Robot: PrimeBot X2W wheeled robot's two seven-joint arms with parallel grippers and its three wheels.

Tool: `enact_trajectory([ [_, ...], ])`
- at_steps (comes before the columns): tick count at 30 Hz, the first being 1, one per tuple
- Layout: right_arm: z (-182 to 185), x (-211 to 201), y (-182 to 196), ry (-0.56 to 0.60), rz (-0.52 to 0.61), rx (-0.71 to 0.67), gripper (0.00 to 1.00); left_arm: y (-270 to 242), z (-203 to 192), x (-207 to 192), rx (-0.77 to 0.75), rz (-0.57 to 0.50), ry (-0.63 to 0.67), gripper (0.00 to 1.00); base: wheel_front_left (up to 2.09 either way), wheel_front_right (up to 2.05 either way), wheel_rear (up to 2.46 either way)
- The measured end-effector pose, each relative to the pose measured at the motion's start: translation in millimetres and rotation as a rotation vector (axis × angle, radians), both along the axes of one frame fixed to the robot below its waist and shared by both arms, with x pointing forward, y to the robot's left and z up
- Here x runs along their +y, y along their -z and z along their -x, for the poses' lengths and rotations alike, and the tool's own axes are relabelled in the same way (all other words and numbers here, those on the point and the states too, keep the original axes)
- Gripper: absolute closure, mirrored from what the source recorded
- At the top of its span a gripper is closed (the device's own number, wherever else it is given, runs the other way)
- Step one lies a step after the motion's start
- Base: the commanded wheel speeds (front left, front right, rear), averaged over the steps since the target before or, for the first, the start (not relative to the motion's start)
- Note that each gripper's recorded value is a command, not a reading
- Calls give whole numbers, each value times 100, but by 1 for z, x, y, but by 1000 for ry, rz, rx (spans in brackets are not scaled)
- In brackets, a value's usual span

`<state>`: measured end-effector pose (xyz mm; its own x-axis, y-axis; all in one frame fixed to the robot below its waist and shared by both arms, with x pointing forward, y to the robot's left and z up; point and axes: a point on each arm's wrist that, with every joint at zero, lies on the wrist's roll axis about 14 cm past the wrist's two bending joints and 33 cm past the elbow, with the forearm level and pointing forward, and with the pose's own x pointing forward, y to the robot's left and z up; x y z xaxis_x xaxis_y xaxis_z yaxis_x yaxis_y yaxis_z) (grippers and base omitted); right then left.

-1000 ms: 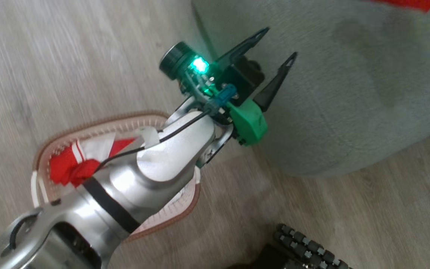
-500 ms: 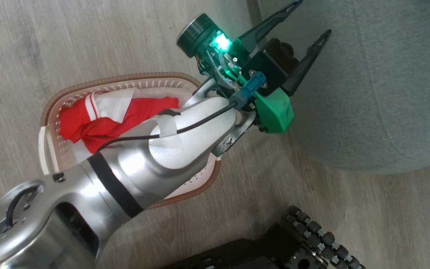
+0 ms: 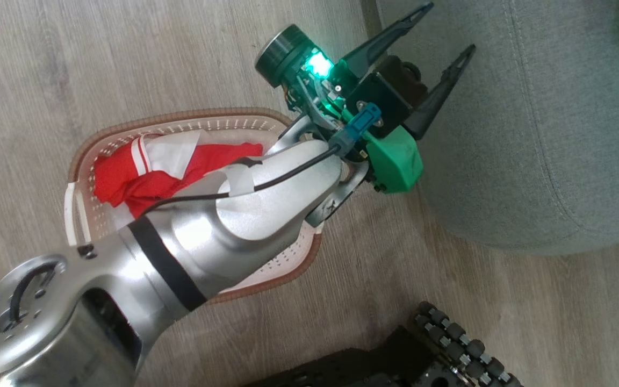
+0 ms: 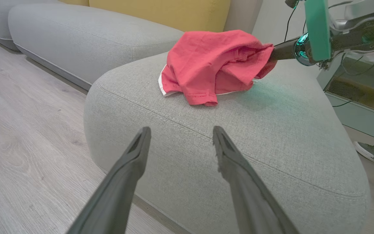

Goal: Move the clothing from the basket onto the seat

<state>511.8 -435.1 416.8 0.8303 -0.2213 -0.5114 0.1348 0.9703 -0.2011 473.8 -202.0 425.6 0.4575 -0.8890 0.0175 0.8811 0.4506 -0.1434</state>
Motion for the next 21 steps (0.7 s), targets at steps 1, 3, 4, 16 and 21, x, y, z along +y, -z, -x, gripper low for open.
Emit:
enact_trajectory([
  [1, 0, -1, -1, 0, 0, 4, 0, -1, -1, 0, -2, 0, -5, 0, 0, 0, 0],
  [3, 2, -1, -1, -3, 0, 17, 0, -3, -2, 1, -6, -2, -10, 0, 0, 0, 0],
  [4, 4, 0, 0, -6, -2, 34, 0, -4, -2, 1, -9, -2, -12, 0, 0, 0, 0],
  [16, 37, -6, -26, 6, -17, 104, 0, -38, 2, 2, -55, -1, -41, 0, 0, 0, 0],
  [21, 44, -12, -43, 0, 6, 93, 0, -47, 3, 4, -70, 5, -60, 0, 0, 0, 0],
])
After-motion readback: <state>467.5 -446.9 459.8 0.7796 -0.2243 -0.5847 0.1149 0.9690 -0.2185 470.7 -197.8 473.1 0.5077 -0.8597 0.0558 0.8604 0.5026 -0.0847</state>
